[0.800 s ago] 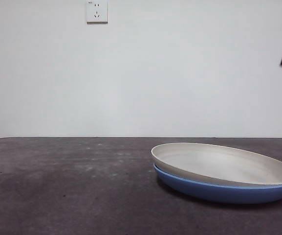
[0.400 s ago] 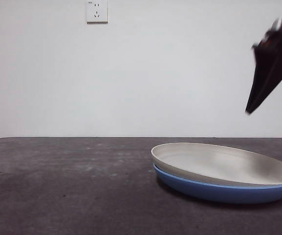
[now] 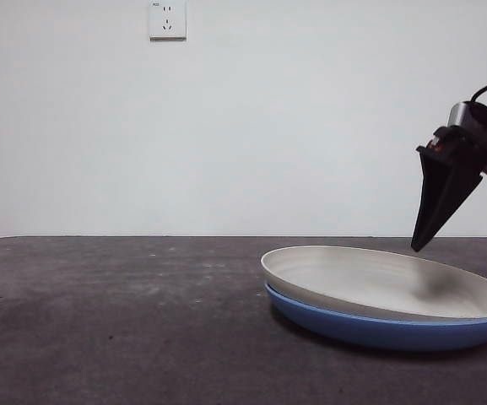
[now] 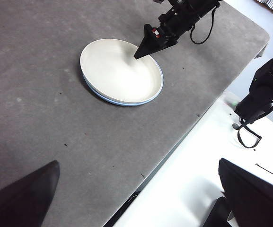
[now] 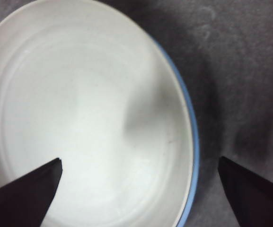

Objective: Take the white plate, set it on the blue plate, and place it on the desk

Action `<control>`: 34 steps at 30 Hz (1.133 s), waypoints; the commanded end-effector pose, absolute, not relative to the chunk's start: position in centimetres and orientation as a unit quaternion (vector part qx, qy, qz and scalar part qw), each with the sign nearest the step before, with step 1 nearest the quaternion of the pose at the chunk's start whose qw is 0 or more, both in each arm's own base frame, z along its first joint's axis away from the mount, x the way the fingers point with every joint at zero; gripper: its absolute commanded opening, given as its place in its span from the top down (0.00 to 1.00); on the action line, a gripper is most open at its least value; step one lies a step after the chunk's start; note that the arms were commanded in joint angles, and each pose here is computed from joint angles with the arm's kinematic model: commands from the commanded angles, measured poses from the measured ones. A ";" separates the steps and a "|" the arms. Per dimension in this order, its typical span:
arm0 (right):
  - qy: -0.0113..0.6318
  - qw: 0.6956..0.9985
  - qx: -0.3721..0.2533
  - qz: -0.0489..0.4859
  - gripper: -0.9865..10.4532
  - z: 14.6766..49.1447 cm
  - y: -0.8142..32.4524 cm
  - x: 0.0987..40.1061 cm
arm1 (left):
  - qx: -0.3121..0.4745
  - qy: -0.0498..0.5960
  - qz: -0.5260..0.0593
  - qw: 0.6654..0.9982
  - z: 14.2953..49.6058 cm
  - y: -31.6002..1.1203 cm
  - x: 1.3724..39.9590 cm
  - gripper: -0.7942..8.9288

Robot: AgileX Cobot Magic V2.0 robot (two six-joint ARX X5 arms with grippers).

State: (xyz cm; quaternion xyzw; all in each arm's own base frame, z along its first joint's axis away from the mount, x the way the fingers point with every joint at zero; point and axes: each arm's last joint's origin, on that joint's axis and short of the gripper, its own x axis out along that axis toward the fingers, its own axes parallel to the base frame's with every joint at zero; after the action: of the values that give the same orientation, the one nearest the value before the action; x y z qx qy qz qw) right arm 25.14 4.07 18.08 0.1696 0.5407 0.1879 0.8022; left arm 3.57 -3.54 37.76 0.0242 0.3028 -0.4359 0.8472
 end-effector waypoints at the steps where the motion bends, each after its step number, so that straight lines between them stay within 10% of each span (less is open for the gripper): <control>1: 0.548 0.797 0.174 0.185 0.43 17.3 4.1 25.6 | 0.021 0.296 -0.437 0.849 38.1 -3.6 3.6 0.34; 9: 0.564 0.786 0.176 0.181 0.52 16.2 4.1 26.0 | 0.021 0.296 -0.437 0.849 38.1 -3.6 3.6 0.34; 19: 0.566 0.789 0.170 0.169 0.91 16.1 4.1 26.0 | 0.021 0.297 -0.437 0.849 38.1 -3.6 3.6 0.34; 34: 0.547 0.793 0.202 0.176 0.91 19.4 5.8 27.7 | 0.021 0.298 -0.437 0.848 38.1 -3.6 3.6 0.34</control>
State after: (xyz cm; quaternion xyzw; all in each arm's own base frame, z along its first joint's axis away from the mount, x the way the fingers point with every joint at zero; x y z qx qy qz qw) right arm 27.11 5.34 18.96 0.1849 0.5504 0.1749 0.7951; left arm 3.56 -3.54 37.75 0.0211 0.3047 -0.4347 0.8472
